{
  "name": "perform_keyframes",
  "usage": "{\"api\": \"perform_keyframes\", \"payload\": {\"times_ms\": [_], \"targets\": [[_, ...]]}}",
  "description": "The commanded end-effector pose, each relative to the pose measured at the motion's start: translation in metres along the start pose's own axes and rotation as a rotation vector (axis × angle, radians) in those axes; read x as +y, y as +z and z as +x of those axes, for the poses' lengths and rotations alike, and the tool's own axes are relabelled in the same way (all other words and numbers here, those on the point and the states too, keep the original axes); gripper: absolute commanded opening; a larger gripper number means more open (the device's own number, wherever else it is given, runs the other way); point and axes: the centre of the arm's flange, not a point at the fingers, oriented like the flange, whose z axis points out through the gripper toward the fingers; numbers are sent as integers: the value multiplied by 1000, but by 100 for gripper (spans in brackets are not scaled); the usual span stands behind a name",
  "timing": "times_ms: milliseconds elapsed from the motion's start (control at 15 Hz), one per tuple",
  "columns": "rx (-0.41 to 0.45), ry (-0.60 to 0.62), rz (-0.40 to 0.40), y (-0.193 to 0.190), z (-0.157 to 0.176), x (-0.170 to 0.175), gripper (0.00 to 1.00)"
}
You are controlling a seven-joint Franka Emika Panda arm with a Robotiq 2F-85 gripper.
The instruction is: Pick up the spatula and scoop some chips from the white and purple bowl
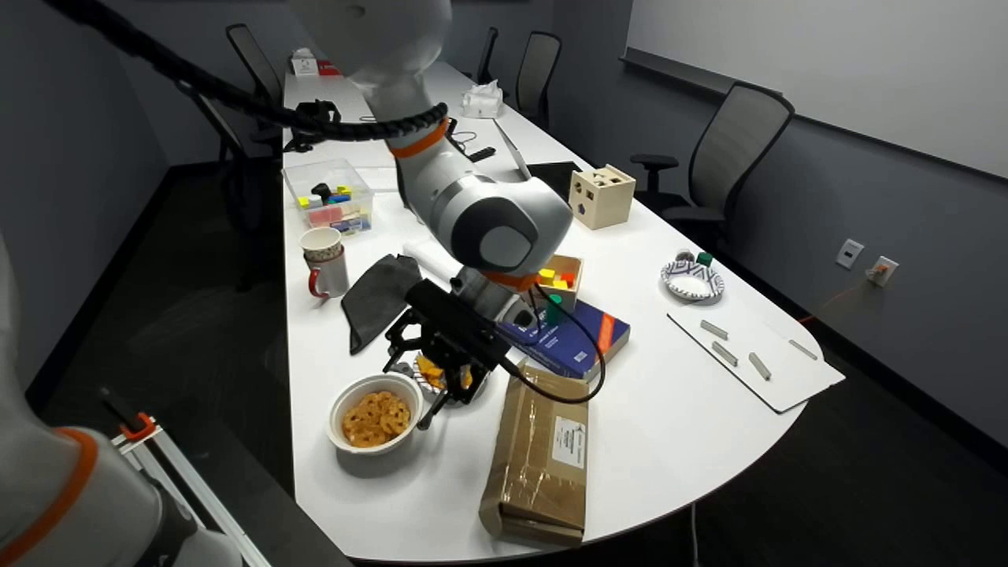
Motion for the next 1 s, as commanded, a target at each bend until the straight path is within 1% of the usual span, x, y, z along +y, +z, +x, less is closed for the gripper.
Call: {"api": "perform_keyframes", "payload": {"times_ms": [0,133,467,600,800,933], "targets": [[-64,-29,149,-14,18,30,100],[-62,-27,189,-8,26,42,100],[14,27,230,19,48,58,100],[64,46,216,27,55,61,100],[159,71,167,33,62,66,100],[202,86,138,34,64,65,100]]}}
